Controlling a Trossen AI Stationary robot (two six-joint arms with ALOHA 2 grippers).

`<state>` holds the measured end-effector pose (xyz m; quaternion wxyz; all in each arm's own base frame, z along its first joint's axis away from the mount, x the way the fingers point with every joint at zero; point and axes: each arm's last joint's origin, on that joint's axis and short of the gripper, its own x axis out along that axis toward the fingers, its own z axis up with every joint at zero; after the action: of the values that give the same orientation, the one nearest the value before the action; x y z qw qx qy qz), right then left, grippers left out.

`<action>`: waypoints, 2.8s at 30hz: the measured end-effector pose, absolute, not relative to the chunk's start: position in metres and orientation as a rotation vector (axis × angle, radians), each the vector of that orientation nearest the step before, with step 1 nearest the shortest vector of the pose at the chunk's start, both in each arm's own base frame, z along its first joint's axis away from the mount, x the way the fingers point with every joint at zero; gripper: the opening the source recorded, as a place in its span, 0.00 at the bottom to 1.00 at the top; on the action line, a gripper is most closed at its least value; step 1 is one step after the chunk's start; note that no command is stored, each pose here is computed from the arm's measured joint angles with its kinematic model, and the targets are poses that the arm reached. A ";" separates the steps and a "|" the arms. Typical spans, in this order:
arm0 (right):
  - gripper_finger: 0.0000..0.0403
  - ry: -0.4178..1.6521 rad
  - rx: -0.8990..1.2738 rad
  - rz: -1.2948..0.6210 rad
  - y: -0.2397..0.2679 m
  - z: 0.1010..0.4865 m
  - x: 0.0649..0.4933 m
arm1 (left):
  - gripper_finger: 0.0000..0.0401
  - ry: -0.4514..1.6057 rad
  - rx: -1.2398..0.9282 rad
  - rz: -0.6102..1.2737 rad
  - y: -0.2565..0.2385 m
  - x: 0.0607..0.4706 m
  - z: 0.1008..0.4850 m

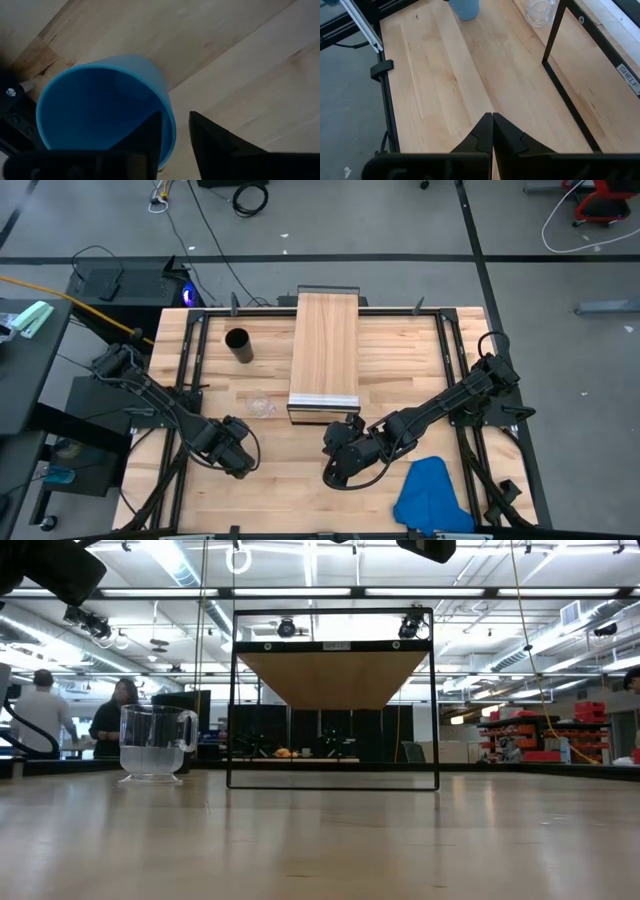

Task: Stack small to large cups/mugs on shelf
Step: Move the blue cup to the middle left of the table, then adjust the shelf

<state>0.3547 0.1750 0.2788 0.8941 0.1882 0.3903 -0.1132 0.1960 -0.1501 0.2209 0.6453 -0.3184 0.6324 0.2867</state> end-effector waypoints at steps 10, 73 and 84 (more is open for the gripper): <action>0.03 0.809 0.390 -0.235 0.175 0.279 0.355 | 0.38 1.410 -0.782 0.636 -0.146 0.191 0.232; 0.02 0.708 0.386 -0.225 0.085 0.337 0.351 | 0.29 0.260 -0.805 0.335 -0.066 0.134 0.366; 0.01 0.710 0.391 -0.459 -0.009 0.375 0.306 | 0.20 0.104 -0.561 0.334 -0.061 0.142 0.384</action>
<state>0.3059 -0.0093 0.3746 0.8934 0.1886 0.3424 -0.2213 0.1424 -0.0607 0.3845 0.9459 -0.2754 0.0512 0.1640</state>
